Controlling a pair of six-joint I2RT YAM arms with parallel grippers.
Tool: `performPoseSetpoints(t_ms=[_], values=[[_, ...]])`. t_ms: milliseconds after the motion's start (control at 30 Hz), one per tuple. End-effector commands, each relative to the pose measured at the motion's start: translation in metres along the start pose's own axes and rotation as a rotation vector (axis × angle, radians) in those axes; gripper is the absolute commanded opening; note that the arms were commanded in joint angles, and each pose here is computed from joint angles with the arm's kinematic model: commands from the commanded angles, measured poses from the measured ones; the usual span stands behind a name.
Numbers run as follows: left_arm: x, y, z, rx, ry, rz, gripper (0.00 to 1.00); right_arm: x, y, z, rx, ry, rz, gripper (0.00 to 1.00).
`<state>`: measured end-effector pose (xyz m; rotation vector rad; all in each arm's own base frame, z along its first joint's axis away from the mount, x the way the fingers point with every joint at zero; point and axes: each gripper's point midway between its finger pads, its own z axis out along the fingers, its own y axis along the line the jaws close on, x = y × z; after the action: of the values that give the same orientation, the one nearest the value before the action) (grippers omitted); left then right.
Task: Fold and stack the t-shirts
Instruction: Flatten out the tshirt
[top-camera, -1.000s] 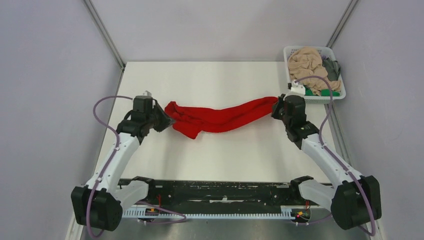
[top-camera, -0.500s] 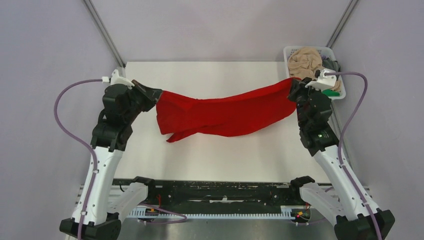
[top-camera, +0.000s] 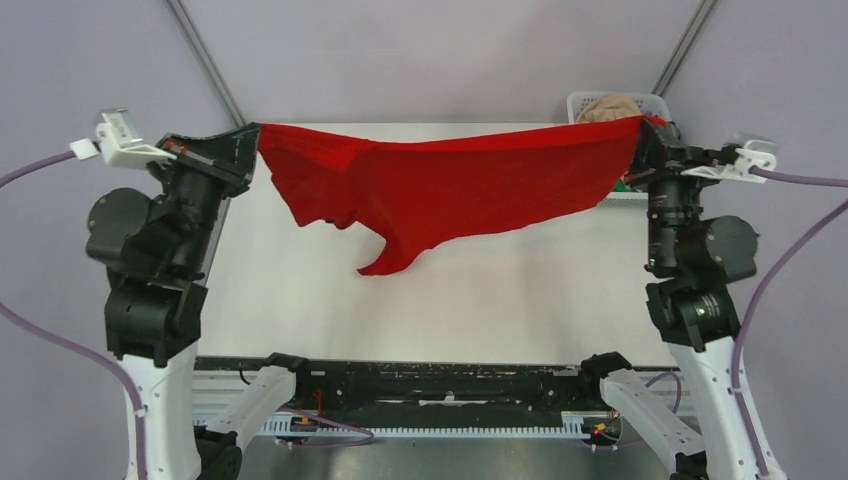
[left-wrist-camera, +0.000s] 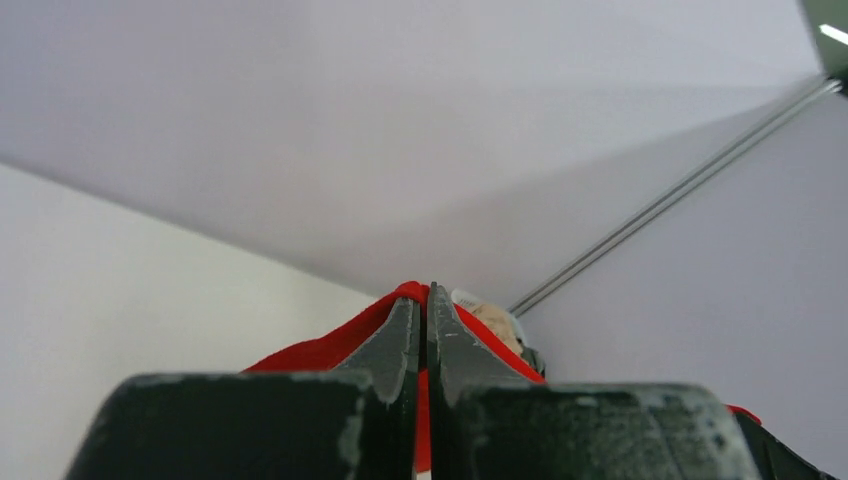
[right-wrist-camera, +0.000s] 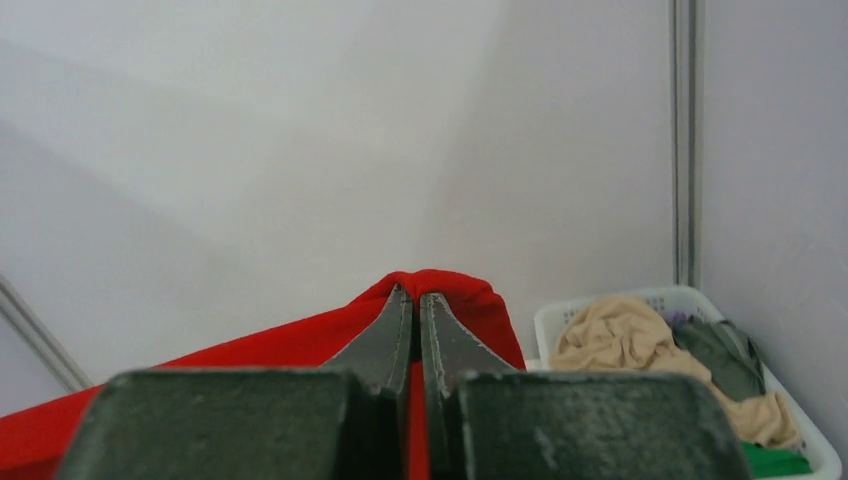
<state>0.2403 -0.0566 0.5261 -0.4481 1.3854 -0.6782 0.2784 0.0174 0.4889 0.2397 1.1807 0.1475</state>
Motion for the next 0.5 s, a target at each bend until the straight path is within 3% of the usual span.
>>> performPoseSetpoints(t_ms=[0,300,467], values=[[-0.065,-0.048,-0.038,0.138,-0.181,0.08,0.02,-0.076,0.016,-0.022,-0.101,-0.13,-0.013,0.0],[-0.126,-0.103,-0.115,0.316,-0.346,0.156,0.02,-0.137,0.035,-0.073,-0.268,-0.215,-0.009,0.0],[-0.15,-0.115,-0.145,0.344,-0.436,0.185,0.02,-0.161,0.046,-0.093,-0.348,-0.24,-0.003,0.0]])
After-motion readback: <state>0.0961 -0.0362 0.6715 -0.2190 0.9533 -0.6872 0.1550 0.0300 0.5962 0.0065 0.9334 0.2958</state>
